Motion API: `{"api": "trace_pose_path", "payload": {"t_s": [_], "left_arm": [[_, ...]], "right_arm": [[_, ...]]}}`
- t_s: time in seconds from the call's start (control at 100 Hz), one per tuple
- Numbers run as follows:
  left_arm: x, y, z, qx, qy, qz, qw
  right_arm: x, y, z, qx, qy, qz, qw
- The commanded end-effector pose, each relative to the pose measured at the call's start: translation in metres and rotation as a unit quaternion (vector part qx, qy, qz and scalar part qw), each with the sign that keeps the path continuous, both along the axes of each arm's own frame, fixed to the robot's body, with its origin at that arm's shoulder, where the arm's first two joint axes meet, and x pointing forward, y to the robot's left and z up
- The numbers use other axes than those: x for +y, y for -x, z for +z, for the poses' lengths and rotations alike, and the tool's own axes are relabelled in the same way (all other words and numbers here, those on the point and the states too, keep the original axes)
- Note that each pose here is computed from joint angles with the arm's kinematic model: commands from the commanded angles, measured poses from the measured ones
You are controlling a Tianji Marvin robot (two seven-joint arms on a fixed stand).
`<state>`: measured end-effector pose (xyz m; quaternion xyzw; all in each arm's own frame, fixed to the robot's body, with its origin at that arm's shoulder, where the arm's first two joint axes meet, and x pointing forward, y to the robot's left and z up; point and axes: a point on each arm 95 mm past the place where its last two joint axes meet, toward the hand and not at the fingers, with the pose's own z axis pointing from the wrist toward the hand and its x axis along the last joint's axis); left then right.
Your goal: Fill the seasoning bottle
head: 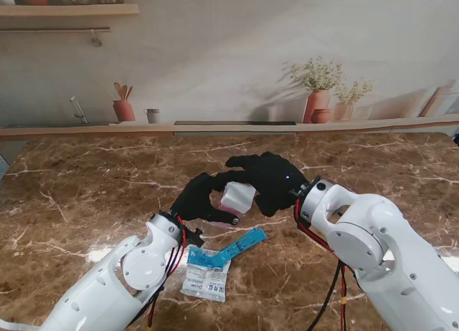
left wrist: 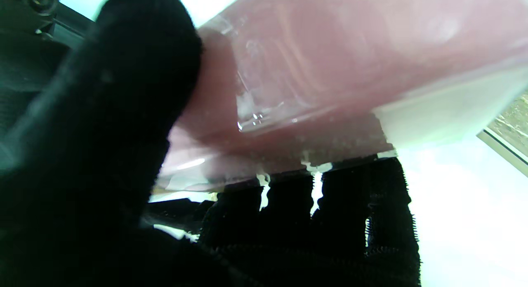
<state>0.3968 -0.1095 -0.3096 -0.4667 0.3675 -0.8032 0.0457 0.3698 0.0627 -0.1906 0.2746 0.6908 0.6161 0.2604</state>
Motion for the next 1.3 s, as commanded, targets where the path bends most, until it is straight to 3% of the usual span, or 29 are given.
{"api": "trace_pose_path", "payload": {"t_s": [0.0,0.11,0.36,0.59,0.82,1.03,1.29], "left_arm": [[-0.001,0.000,0.005,-0.007,0.005,0.000,1.0000],[0.000,0.000,0.005,-0.006,0.006,0.001,1.0000],[0.000,0.001,0.004,-0.007,0.008,0.002,0.9999],[0.001,0.002,0.004,-0.008,0.010,0.004,0.9999],[0.001,0.003,0.005,-0.003,0.021,0.012,0.9997],[0.001,0.003,0.006,0.001,0.026,0.015,0.9996],[-0.001,0.002,0.006,0.000,0.023,0.012,0.9997]], "right_arm": [[-0.002,-0.003,-0.007,0.007,0.002,-0.008,0.9999],[0.000,-0.006,-0.008,-0.005,-0.002,-0.012,0.9999],[0.010,-0.009,-0.010,0.004,-0.007,-0.029,0.9995],[0.020,-0.013,-0.016,-0.026,-0.040,-0.075,0.9960],[0.024,-0.013,-0.021,-0.081,-0.013,-0.105,0.9911],[0.027,-0.012,-0.029,-0.128,0.003,-0.153,0.9799],[0.028,-0.006,-0.023,-0.100,0.003,-0.179,0.9789]]}}
